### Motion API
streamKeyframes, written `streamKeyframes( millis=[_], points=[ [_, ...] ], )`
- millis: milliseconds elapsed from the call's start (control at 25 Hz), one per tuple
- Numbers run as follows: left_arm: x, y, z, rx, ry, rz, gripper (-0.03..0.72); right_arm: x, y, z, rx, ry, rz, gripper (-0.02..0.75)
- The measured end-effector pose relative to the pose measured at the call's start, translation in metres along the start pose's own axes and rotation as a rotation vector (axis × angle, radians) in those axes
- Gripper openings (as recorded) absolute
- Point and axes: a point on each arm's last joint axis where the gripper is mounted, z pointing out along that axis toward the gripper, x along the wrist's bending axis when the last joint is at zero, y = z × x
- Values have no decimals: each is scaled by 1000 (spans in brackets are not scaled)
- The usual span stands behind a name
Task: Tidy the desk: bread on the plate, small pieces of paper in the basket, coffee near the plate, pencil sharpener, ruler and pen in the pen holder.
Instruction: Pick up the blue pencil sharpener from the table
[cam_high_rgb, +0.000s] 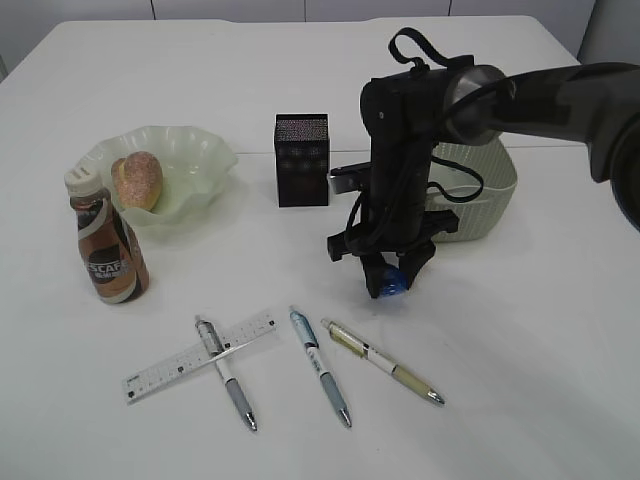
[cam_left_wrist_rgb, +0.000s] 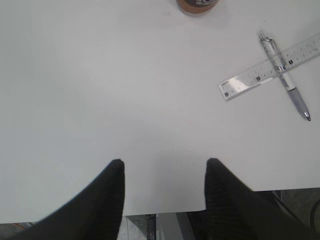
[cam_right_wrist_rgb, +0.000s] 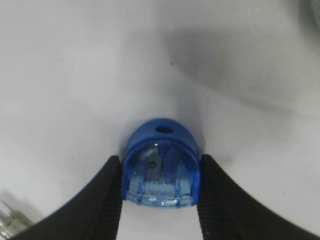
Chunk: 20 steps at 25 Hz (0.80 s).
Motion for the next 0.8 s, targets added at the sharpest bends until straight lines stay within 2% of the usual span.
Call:
streamKeyframes(
  millis=[560, 800],
  points=[
    [0, 0, 0, 0, 0, 0, 372, 1, 6, -12, -43, 6, 0, 341],
    [0, 0, 0, 0, 0, 0, 372, 0, 3, -44, -109, 16, 0, 341]
  ],
)
